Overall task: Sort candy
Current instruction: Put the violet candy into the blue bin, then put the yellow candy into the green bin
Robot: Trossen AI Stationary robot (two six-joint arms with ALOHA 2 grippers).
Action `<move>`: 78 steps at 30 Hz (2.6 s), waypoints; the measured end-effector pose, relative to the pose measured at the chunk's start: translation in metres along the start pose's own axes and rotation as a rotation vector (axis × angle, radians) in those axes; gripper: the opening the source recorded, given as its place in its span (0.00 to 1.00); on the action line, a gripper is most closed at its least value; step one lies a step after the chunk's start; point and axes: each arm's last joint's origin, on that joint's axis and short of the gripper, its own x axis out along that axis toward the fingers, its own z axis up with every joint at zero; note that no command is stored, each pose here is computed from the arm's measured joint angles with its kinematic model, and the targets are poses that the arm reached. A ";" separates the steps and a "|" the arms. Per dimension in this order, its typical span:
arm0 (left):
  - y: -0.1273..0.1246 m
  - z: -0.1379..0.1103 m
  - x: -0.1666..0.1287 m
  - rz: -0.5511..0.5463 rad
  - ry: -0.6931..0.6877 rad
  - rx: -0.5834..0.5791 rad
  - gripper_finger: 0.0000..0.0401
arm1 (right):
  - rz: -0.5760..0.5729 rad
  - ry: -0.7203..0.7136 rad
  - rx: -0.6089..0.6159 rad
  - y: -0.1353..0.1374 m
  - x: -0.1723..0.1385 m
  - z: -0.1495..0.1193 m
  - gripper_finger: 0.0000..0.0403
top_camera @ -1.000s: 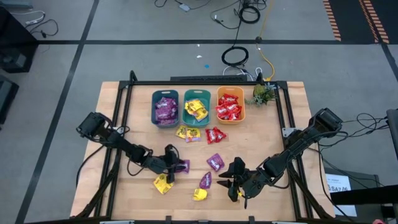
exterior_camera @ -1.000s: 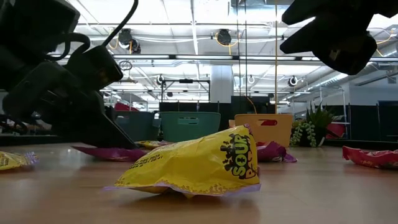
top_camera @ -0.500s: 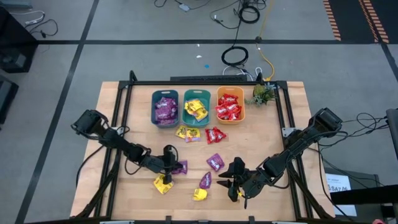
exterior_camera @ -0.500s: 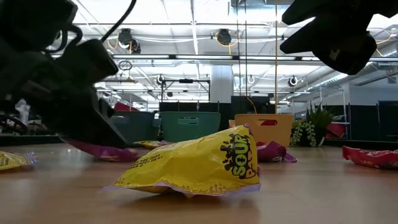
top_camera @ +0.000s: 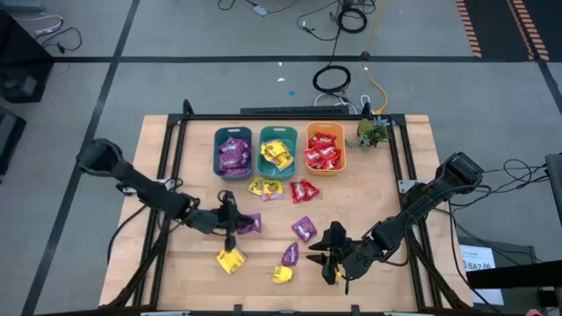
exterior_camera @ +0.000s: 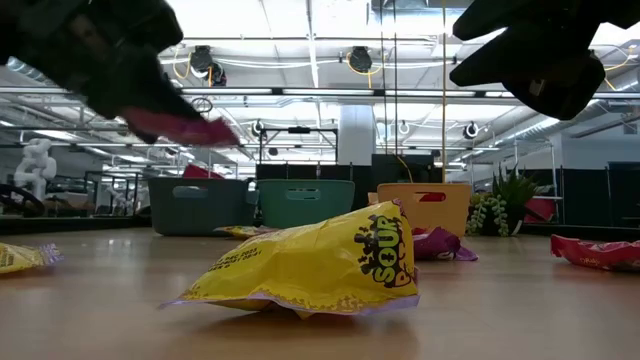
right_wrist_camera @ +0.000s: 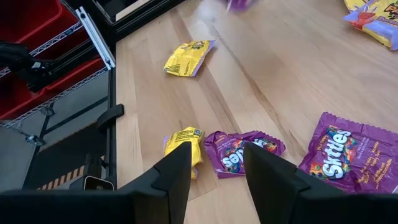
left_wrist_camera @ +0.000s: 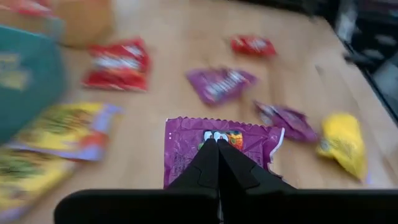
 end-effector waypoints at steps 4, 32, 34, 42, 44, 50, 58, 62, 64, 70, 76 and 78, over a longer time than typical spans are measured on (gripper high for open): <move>0.018 0.013 -0.017 0.125 -0.014 -0.051 0.00 | -0.001 -0.003 -0.015 0.000 0.000 0.000 0.35; 0.164 0.040 -0.058 0.593 -0.033 -0.274 0.08 | -0.117 -0.111 -0.042 -0.014 0.010 0.017 0.35; 0.165 0.040 -0.059 0.598 -0.036 -0.283 0.10 | -0.117 -0.110 -0.043 -0.014 0.010 0.017 0.35; 0.165 0.040 -0.058 0.595 -0.033 -0.275 0.17 | -0.116 -0.109 -0.043 -0.014 0.010 0.017 0.35; 0.165 0.040 -0.058 0.595 -0.033 -0.275 0.18 | -0.116 -0.109 -0.043 -0.014 0.010 0.017 0.35; 0.164 0.040 -0.058 0.571 -0.030 -0.279 0.19 | -0.116 -0.108 -0.043 -0.014 0.010 0.017 0.35; 0.157 0.048 -0.056 0.309 -0.066 -0.256 0.19 | -0.109 -0.113 -0.033 -0.013 0.010 0.017 0.35; 0.155 0.054 -0.055 0.231 -0.119 -0.247 0.19 | -0.105 -0.117 -0.028 -0.013 0.010 0.018 0.35; 0.155 0.055 -0.055 0.220 -0.126 -0.249 0.19 | -0.104 -0.116 -0.028 -0.013 0.010 0.018 0.35; 0.149 0.055 -0.054 0.158 -0.122 -0.283 0.19 | -0.103 -0.114 -0.030 -0.013 0.010 0.018 0.35; 0.126 0.054 -0.050 0.069 -0.098 -0.226 0.19 | -0.103 -0.114 -0.034 -0.013 0.010 0.018 0.35; 0.116 0.053 -0.049 0.054 -0.093 -0.206 0.19 | -0.104 -0.114 -0.034 -0.013 0.010 0.018 0.35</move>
